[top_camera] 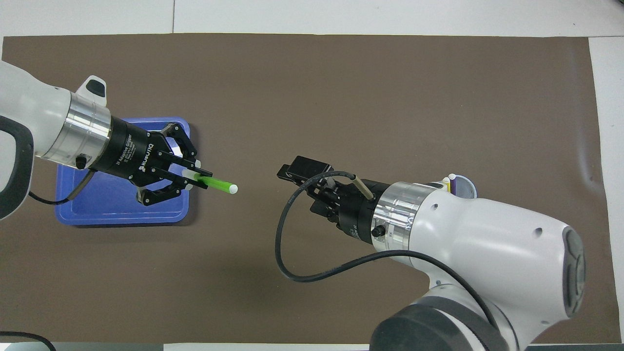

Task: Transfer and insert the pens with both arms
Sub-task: 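Lift the green pen with the left gripper while the right gripper approaches, then grasp the green pen with the right gripper and open the left gripper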

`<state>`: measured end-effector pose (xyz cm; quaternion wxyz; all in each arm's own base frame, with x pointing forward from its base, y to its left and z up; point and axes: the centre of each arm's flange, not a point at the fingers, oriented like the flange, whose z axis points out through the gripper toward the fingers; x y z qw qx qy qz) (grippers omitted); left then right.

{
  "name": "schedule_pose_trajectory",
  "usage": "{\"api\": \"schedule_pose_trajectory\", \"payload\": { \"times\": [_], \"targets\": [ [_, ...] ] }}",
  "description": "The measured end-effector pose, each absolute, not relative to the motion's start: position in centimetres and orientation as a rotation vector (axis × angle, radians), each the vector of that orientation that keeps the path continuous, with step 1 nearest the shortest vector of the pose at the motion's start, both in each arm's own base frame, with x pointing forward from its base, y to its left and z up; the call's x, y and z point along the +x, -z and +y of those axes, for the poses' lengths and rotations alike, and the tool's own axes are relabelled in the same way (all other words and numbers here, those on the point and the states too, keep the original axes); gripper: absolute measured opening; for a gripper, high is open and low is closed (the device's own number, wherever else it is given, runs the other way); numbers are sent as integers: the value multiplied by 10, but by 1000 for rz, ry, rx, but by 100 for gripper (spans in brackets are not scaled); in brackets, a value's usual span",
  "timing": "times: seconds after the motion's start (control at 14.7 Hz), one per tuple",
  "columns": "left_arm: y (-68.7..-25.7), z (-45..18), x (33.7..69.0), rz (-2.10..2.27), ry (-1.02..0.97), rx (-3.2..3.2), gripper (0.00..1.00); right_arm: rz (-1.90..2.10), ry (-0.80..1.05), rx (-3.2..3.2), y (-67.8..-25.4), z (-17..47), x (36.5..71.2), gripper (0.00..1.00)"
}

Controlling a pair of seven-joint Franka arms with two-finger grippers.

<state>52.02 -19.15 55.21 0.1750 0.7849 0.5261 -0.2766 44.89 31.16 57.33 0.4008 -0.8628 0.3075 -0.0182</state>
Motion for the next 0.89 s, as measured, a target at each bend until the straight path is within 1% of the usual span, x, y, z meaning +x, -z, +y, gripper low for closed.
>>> {"api": "schedule_pose_trajectory", "payload": {
  "times": [0.14,0.41,0.68,0.89],
  "targets": [
    [-547,-211,509,1532,818,2156,17,782,45,-2183,-570,312,450,100],
    [-531,-225,494,1586,873,2040,17,785,46,-2182,-570,311,451,100],
    [-533,-245,487,1637,852,1992,17,767,53,-2184,-563,326,447,100],
    [-534,-249,485,1638,860,1978,17,744,50,-2194,-557,340,442,98]
  ]
}}
